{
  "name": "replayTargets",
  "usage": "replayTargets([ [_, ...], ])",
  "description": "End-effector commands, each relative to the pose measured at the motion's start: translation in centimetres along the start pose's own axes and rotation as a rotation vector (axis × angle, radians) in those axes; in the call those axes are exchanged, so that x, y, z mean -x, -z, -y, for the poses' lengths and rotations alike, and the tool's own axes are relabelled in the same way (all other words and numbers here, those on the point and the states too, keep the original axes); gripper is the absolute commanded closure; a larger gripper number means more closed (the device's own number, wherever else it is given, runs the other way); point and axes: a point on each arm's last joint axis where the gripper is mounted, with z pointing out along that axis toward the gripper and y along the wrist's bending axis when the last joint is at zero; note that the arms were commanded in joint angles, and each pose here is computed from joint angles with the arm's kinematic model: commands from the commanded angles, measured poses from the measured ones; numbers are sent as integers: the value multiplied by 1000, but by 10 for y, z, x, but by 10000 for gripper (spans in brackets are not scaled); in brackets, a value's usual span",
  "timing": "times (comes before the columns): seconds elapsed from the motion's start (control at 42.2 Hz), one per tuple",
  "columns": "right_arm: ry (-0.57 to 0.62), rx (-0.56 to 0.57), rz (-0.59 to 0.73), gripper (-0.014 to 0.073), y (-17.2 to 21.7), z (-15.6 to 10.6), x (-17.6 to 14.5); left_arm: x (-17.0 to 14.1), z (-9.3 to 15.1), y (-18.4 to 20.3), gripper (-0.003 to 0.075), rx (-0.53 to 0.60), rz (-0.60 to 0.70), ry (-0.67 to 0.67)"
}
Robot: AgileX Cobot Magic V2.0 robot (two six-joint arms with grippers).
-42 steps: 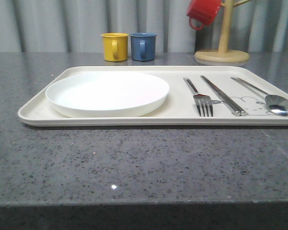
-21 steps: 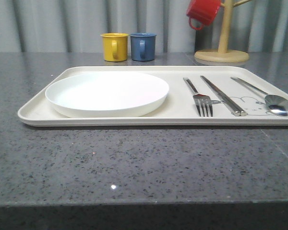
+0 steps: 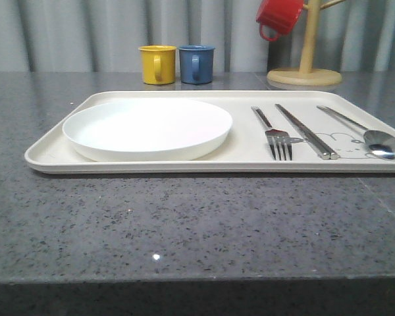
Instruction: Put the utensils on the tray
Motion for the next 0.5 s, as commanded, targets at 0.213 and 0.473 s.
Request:
replayTargets([
  [0.213,-62,-24,148,708,2,2,13,5,-1,2,741,6,92,18],
  [0.473,-59,-18,134,708,2,2,12,5,-1,2,741,6,92,18],
])
